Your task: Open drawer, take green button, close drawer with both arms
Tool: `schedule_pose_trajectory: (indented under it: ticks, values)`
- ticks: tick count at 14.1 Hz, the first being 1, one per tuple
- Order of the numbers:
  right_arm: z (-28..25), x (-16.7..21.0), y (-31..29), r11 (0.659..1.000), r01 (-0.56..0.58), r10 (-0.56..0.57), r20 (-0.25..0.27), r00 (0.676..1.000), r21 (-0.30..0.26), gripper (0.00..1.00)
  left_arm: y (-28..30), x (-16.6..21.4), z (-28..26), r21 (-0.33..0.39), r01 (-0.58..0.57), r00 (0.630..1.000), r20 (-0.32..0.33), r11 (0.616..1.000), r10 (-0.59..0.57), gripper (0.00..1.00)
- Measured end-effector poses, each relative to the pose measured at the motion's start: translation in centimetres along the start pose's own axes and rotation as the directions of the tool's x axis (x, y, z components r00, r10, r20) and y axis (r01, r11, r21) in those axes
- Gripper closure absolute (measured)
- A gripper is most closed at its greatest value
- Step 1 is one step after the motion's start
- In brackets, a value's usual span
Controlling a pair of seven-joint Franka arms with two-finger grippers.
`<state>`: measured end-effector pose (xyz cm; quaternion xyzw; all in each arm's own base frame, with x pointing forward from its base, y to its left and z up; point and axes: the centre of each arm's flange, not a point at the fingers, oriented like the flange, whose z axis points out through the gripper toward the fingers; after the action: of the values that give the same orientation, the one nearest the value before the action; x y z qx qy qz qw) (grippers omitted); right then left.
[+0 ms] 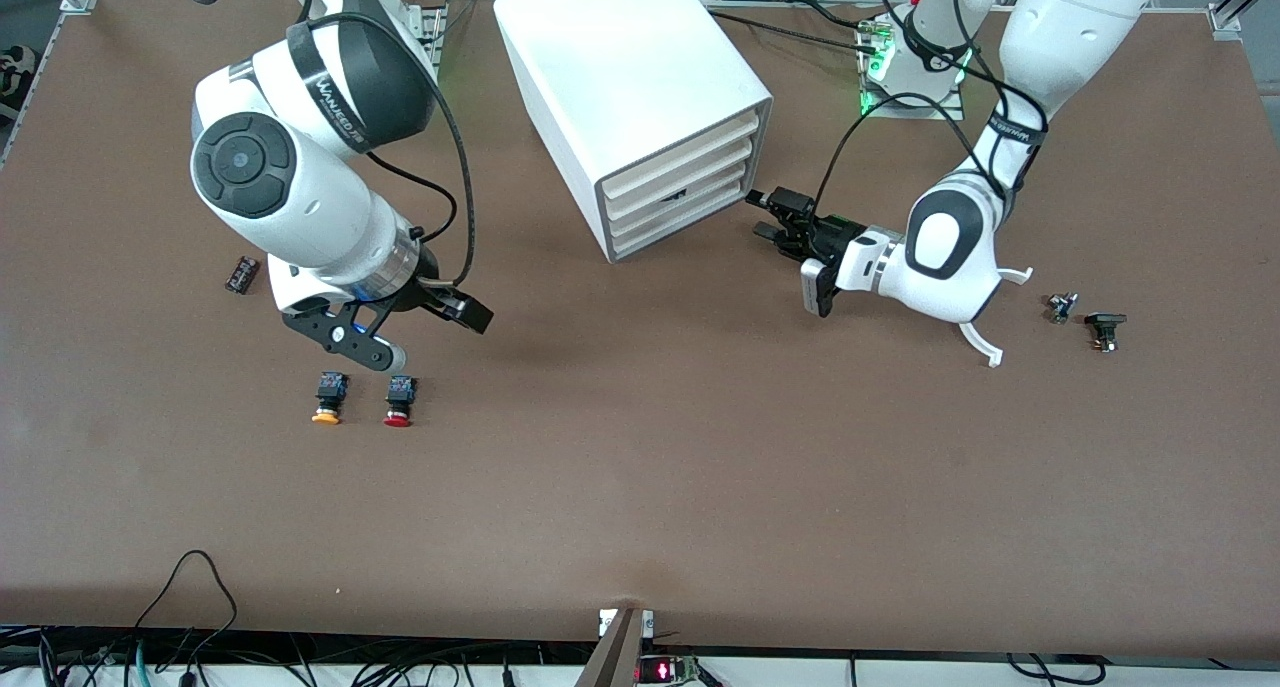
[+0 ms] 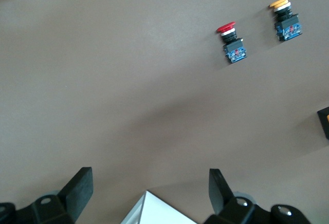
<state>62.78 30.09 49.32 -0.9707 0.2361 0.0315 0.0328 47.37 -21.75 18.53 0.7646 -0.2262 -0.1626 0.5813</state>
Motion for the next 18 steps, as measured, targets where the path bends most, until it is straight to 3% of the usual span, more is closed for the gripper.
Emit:
schedule_pose_trajectory:
  ticks: [1,5,12,18]
  values:
    - [0.0,-0.1,-0.4,1.0,-0.019,0.019,-0.001,1.0,0.004,0.0,-1.1,-0.3,0.9,-0.028,-0.008,1.0,-0.008,1.0,0.008,0.4]
    - [0.4,-1.7,-3.0,0.994,-0.111,0.111,-0.001,0.994,0.02,0.0,-4.6,-1.5,4.7,-0.135,-0.021,0.998,-0.054,0.991,0.014,0.48]
    - [1.5,-4.7,-7.6,0.964,-0.253,0.254,0.002,0.967,0.075,0.0,-5.6,-3.4,8.7,-0.188,0.013,0.999,-0.036,0.982,-0.02,0.55]
    - [2.0,-6.2,-9.5,0.934,-0.337,0.338,0.009,0.941,0.122,0.0,-6.0,-4.4,10.1,-0.172,0.038,0.999,-0.022,0.984,-0.043,0.55]
